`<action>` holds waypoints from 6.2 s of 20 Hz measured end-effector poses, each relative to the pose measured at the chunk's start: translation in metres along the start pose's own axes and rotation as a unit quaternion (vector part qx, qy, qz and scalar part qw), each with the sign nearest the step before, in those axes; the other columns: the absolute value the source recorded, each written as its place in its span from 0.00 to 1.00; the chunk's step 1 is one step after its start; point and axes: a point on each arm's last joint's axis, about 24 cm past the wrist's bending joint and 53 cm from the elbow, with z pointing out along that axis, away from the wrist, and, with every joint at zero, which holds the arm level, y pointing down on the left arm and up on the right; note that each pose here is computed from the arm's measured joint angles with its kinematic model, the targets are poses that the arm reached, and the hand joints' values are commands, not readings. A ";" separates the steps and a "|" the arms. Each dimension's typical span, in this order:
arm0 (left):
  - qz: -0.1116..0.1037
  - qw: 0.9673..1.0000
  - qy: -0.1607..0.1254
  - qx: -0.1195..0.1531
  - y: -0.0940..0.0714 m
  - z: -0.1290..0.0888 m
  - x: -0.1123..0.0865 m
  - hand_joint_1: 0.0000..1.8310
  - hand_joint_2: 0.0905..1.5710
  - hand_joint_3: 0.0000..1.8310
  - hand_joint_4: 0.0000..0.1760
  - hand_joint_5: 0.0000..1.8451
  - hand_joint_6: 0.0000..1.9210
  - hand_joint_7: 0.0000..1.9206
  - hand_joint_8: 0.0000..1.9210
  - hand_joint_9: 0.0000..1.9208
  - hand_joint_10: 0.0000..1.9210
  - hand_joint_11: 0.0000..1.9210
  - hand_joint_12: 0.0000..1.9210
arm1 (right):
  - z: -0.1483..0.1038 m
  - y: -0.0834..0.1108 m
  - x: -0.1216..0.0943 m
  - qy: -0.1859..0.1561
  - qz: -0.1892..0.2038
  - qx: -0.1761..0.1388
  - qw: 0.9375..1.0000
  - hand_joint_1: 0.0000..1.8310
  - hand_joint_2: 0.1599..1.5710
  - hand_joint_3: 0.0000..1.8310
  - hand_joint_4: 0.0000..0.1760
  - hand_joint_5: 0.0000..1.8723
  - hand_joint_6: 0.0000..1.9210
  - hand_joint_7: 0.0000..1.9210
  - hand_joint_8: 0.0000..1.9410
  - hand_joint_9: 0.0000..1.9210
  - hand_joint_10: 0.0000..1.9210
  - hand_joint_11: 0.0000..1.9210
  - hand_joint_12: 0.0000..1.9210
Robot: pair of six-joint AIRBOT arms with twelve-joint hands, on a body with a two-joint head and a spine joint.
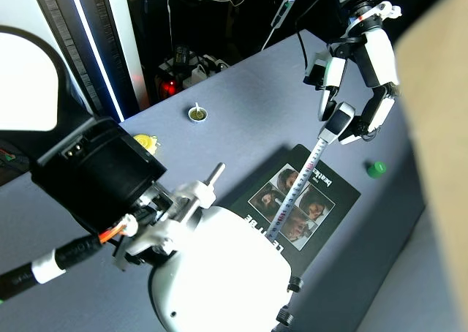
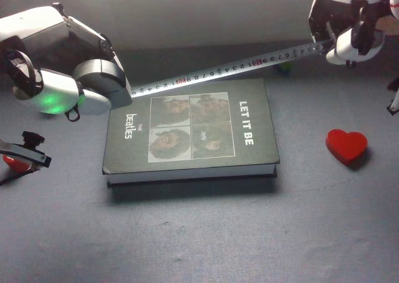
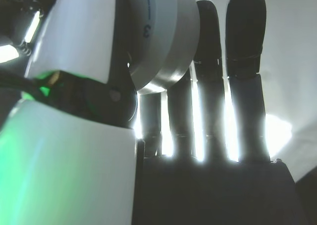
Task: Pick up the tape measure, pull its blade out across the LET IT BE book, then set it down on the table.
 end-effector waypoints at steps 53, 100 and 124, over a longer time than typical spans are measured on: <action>0.032 0.996 0.039 -0.073 0.079 0.025 -0.016 0.75 0.69 0.00 0.00 0.48 0.47 0.52 0.52 0.48 0.66 0.49 0.61 | -0.098 0.072 0.056 0.025 -0.051 -0.107 0.993 0.01 0.66 0.00 0.39 0.01 0.00 0.01 0.00 0.01 0.00 0.00 0.20; 0.019 0.997 0.054 -0.049 0.068 0.026 0.005 0.75 0.69 0.00 0.00 0.49 0.47 0.52 0.51 0.48 0.67 0.47 0.60 | -0.112 0.080 0.068 0.070 -0.008 -0.131 0.989 0.09 0.65 0.00 0.40 0.03 0.00 0.04 0.00 0.04 0.00 0.00 0.26; -0.021 0.987 0.082 -0.140 0.130 -0.030 0.062 0.75 0.69 0.00 0.00 0.50 0.45 0.52 0.51 0.47 0.68 0.48 0.62 | -0.126 0.091 0.077 0.078 -0.021 -0.147 0.986 0.11 0.65 0.00 0.38 0.03 0.00 0.05 0.00 0.05 0.00 0.00 0.28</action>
